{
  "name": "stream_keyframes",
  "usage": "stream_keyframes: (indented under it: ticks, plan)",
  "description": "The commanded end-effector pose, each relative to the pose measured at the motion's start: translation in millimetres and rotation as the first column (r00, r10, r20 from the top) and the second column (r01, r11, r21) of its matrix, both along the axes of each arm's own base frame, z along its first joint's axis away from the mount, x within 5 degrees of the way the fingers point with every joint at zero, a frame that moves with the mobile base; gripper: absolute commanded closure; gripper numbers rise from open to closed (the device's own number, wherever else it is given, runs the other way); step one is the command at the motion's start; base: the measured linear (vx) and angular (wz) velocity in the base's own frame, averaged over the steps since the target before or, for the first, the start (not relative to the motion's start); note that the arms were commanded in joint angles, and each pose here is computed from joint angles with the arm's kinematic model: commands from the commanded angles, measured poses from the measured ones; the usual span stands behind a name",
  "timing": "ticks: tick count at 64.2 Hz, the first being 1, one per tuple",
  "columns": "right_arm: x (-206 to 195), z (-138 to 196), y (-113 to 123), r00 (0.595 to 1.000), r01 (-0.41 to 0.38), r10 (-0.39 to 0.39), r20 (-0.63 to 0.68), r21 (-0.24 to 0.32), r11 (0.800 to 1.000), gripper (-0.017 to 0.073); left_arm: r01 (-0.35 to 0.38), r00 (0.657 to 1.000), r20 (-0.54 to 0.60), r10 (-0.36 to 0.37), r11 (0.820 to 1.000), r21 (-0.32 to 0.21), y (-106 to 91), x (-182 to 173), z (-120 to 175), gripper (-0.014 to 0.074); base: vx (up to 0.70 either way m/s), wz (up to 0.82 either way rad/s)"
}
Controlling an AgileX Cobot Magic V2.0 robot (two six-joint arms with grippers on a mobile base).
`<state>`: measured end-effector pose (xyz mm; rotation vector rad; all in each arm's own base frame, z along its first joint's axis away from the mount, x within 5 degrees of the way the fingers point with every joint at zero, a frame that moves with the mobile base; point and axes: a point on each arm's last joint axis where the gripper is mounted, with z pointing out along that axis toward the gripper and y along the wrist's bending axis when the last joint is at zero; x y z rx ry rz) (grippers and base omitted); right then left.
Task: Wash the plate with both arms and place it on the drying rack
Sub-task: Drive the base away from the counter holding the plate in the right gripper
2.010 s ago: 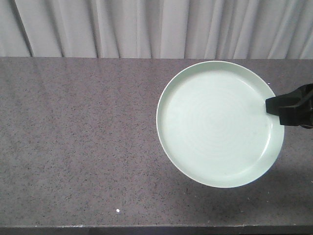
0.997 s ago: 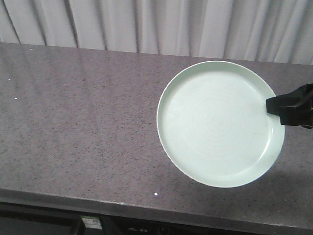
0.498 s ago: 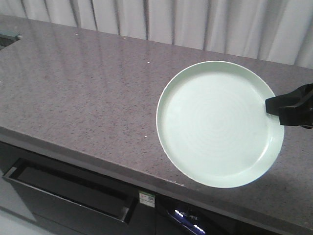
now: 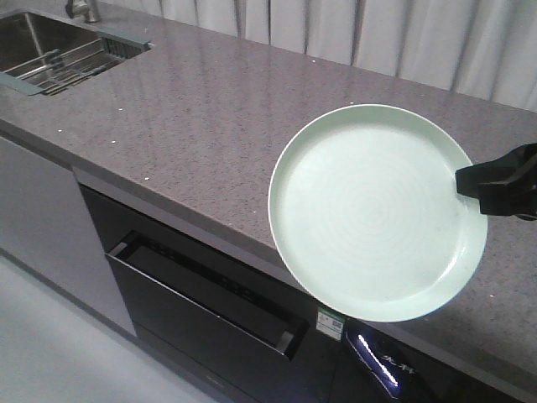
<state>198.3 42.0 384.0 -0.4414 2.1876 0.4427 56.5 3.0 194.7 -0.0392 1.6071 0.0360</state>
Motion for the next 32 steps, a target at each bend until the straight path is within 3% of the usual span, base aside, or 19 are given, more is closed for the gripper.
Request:
stream_keyframes:
  ticks: [1, 32]
  plan:
    - [-1.5, 16.0, -0.6, 0.996, 0.023, -0.026, 0.083, 0.04, 0.999, 0.0566, 0.005, 0.997, 0.073, -0.005, 1.0, -0.009, -0.5, -0.3, 1.5, 0.06, -0.07, 0.38]
    - [-1.5, 16.0, -0.6, 0.996, 0.023, -0.026, 0.083, 0.04, 0.999, 0.0566, 0.005, 0.997, 0.073, -0.005, 1.0, -0.009, -0.5, -0.3, 1.5, 0.06, -0.06, 0.36]
